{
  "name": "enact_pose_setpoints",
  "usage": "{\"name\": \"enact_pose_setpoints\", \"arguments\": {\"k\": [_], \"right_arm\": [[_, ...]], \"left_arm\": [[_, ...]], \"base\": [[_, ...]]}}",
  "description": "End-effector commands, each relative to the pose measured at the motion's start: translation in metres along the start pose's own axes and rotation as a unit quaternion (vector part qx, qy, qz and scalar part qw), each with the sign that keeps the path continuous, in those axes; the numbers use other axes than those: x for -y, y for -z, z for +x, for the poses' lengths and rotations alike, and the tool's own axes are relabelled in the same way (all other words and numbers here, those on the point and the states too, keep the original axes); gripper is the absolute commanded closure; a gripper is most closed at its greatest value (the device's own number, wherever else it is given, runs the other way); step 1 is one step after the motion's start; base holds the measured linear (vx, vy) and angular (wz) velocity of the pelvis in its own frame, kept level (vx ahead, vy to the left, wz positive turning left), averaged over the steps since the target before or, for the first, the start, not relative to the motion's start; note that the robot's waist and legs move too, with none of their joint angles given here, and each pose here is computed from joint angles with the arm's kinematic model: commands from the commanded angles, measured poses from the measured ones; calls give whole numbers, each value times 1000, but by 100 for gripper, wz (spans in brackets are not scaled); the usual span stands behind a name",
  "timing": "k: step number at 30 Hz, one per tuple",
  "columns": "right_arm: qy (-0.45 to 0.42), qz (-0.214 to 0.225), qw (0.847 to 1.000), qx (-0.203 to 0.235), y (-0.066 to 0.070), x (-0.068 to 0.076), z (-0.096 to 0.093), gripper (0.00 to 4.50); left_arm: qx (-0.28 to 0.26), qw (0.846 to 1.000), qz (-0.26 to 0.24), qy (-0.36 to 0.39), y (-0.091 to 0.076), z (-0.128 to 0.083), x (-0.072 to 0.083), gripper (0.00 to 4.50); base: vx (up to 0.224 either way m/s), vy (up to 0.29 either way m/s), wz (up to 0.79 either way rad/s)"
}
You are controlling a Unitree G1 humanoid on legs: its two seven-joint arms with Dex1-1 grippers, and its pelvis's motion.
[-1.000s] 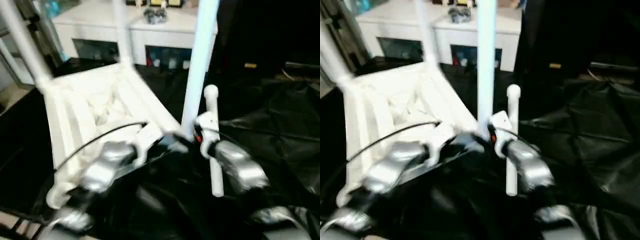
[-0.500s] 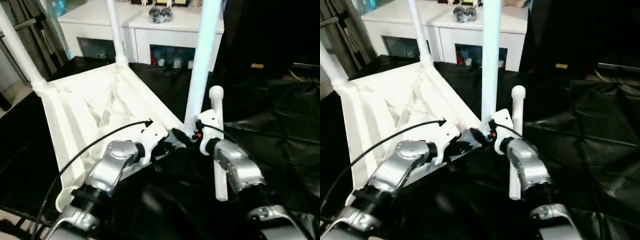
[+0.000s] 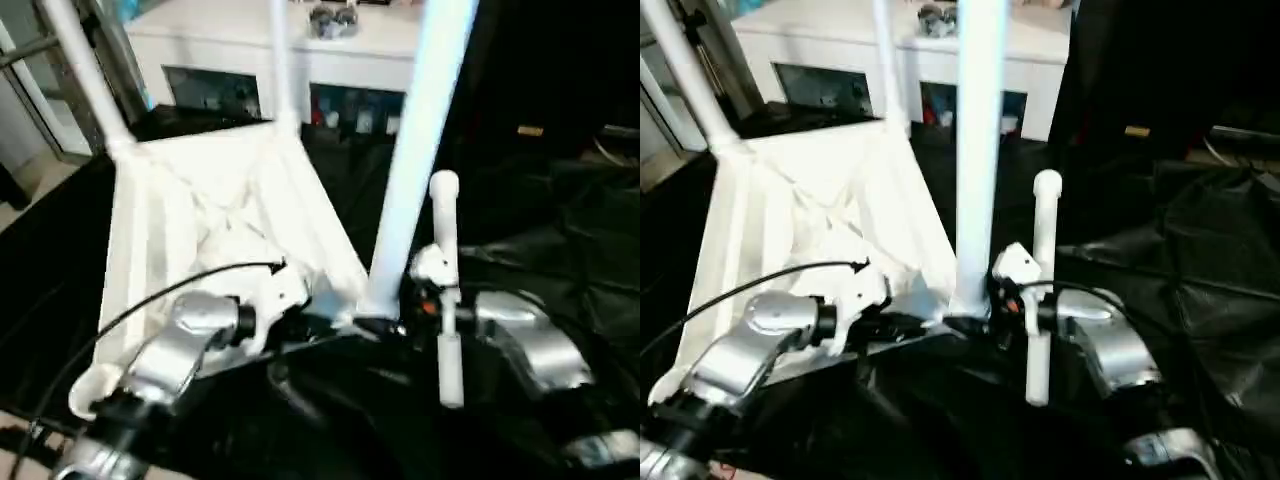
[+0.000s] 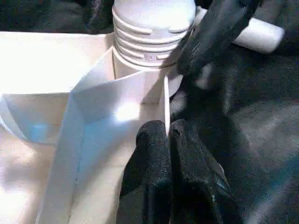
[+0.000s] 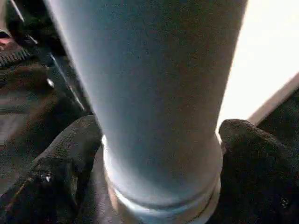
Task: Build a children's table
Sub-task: Rotate leg to tighten
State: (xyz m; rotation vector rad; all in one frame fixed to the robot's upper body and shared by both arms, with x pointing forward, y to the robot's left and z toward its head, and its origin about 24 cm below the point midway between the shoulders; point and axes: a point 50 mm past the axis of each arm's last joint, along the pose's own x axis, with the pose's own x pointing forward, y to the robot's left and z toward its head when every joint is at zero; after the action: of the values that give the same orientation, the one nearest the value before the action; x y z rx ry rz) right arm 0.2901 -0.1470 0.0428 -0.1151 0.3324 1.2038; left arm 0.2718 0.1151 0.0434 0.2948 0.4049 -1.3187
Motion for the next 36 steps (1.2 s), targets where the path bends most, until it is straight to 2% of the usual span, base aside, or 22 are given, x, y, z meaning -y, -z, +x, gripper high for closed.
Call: {"name": "enact_pose_setpoints", "arguments": {"k": [1,4,7,11,12,14,17,18,21,24,29,31,34,36], "right_arm": [[-14,-2,1000,4,-3,-4,2,34],[-23,2,1000,5,-3,-6,3,46],[-37,9,999,10,-3,-9,5,85],[-42,11,999,8,-2,-11,6,91],[-35,13,999,8,-1,-11,7,124],[-17,16,1000,9,1,-9,10,124],[75,37,997,-3,10,2,20,158],[75,37,997,-3,10,2,20,161],[154,57,986,-15,18,8,33,170],[195,93,976,-16,23,4,51,172],[212,92,973,-15,19,-7,79,172],[207,89,974,-10,18,-10,83,117],[203,97,974,5,13,-7,82,100],[198,69,978,5,10,-4,76,61]], "left_arm": [[13,999,13,41,-5,5,9,450],[13,999,13,42,-4,4,9,450],[13,999,12,43,-4,4,10,450],[14,999,10,41,-4,4,9,450],[15,999,7,39,-4,4,9,450],[18,999,1,34,-4,5,9,450],[20,1000,-17,-14,-7,13,0,450],[20,1000,-17,-14,-7,13,0,450],[19,997,-29,-63,-12,26,-10,450],[23,992,-43,-114,-23,42,-19,450],[30,989,-49,-135,-36,60,-20,450],[32,990,-47,-132,-38,64,-19,450],[24,992,-39,-121,-36,63,-17,450],[22,993,-35,-112,-33,60,-16,450]], "base": [[0,0,0],[0,0,0],[0,0,0],[0,0,0],[0,0,0],[0,0,0],[0,0,0],[0,0,0],[0,0,0],[0,0,0],[0,0,0],[0,0,0],[0,0,0],[0,0,0]]}}
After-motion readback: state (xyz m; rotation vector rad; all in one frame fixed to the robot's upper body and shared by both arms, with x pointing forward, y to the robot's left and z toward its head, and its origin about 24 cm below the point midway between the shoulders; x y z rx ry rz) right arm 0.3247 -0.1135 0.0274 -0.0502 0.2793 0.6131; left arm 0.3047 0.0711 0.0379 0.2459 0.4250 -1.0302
